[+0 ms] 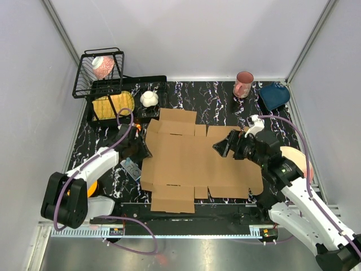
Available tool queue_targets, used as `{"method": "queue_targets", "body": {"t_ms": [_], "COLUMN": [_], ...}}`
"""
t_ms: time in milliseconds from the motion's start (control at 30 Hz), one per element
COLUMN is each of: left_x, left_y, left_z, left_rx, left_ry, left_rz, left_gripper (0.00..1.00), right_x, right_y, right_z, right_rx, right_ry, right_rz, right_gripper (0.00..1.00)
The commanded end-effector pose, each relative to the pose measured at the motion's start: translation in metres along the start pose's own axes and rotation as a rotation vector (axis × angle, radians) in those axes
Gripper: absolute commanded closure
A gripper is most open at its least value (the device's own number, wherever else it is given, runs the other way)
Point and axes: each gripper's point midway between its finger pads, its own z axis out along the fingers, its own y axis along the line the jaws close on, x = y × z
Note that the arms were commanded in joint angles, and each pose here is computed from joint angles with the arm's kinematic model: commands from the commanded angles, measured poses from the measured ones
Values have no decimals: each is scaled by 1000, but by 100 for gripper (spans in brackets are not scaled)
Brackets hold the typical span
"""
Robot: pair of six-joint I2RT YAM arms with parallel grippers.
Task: Fold the paper box
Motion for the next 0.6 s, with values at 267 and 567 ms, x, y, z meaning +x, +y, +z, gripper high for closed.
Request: {"method": "queue_targets", "body": {"t_ms": [267, 567], "left_x": [-41, -66], "left_y": [-104, -196], "left_z": [-110, -276], "left_rx": [498, 919], "left_ry": [-188, -362], "left_rz": [264, 522], "left_gripper": [100, 100], "right_x": [-45, -100], "right_y": [44, 61], "right_z": [-54, -110], "right_rx": [-94, -34], "right_ry": [-112, -286], "right_rz": [-46, -117], "right_gripper": [0, 0]}}
